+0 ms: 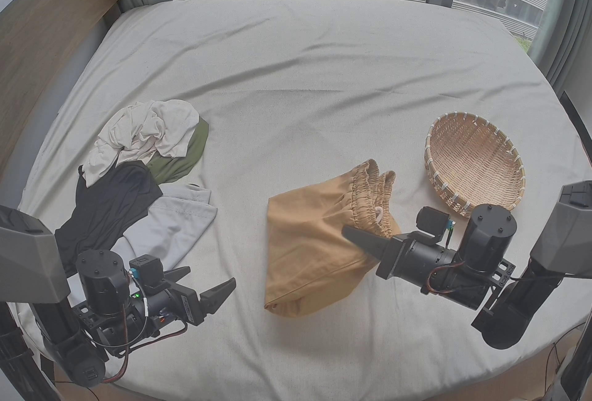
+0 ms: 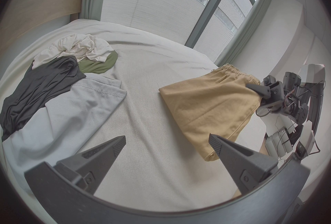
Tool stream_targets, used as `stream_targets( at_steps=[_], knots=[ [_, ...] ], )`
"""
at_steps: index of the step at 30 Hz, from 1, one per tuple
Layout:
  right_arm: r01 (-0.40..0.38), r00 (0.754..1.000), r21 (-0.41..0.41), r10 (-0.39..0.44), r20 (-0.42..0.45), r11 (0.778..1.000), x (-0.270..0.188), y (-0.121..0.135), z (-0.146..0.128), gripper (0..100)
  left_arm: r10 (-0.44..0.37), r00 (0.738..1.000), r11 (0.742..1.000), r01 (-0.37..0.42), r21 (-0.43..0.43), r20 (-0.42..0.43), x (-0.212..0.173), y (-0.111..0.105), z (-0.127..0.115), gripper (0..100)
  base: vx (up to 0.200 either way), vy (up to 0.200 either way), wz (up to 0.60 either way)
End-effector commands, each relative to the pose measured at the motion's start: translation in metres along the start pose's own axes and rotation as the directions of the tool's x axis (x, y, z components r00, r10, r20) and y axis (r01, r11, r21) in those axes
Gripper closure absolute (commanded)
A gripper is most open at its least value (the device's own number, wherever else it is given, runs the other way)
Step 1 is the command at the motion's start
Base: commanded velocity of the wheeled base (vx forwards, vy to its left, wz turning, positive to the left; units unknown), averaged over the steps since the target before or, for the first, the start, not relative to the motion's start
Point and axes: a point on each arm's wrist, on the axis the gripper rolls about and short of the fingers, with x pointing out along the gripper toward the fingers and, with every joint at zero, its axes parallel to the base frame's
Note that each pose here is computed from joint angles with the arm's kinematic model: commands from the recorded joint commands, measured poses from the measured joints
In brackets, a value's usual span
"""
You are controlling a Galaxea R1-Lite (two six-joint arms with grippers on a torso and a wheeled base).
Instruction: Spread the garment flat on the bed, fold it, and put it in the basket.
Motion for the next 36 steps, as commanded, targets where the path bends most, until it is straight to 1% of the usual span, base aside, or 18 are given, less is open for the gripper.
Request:
stream_targets(
  at_steps=[1,3,7,11,19,23,24,27,30,33,36],
  knots=[
    [-0.033,0.998,-0.018,0.034,0.044,0.999,-0.004,0.011,0.013,100,-0.007,1.000,1.000,0.007,0.002,0.001,0.001,-0.002,0.000,0,0.000,0.000,0.00],
    [-0.048,0.997,-0.032,0.050,0.060,0.998,-0.002,0.015,0.017,100,-0.007,1.000,1.000,0.007,0.002,0.001,0.001,-0.002,0.000,0,0.000,0.000,0.00],
    [-0.065,0.993,-0.113,0.076,0.093,0.991,0.005,0.018,0.026,100,-0.007,1.000,1.000,0.007,0.002,-0.001,0.001,-0.002,0.000,0,0.000,0.000,0.00],
    [-0.057,0.995,-0.126,0.067,0.077,0.990,0.009,0.019,0.028,100,-0.009,1.000,1.000,0.009,0.002,0.001,0.002,-0.002,0.000,0,0.000,0.000,0.00],
    [-0.044,0.990,-0.161,0.064,0.122,0.986,0.009,0.019,0.041,100,-0.006,1.000,1.000,0.006,0.000,0.000,0.001,-0.002,0.000,0,0.000,0.000,0.00],
    [-0.033,0.985,-0.207,0.067,0.159,0.978,0.004,0.020,0.052,100,-0.007,1.000,1.000,0.007,0.000,-0.001,0.001,-0.002,0.000,0,0.000,0.000,0.00],
    [-0.030,0.984,-0.237,0.070,0.164,0.971,0.003,0.021,0.054,100,-0.007,1.000,1.000,0.007,0.000,-0.001,0.001,-0.002,0.000,0,0.000,0.000,0.00],
    [0.005,0.981,-0.295,0.053,0.186,0.955,0.001,0.015,0.060,100,-0.009,1.000,1.000,0.009,0.003,0.010,0.004,-0.002,0.002,0,0.000,0.000,0.00],
    [0.028,0.977,-0.312,0.039,0.209,0.950,0.001,0.011,0.067,100,-0.013,1.000,1.000,0.013,0.004,0.023,0.005,-0.003,0.004,0,0.000,0.000,0.00],
    [0.087,0.961,-0.317,0.004,0.276,0.944,-0.005,0.002,0.089,100,-0.011,1.000,1.000,0.011,0.004,0.017,0.004,-0.002,0.003,0,0.000,0.000,0.00],
    [0.168,0.936,-0.308,-0.053,0.348,0.937,-0.009,-0.004,0.110,100,-0.010,1.000,1.000,0.010,0.002,0.013,0.003,-0.002,0.002,0,0.000,0.000,0.00]
  ],
)
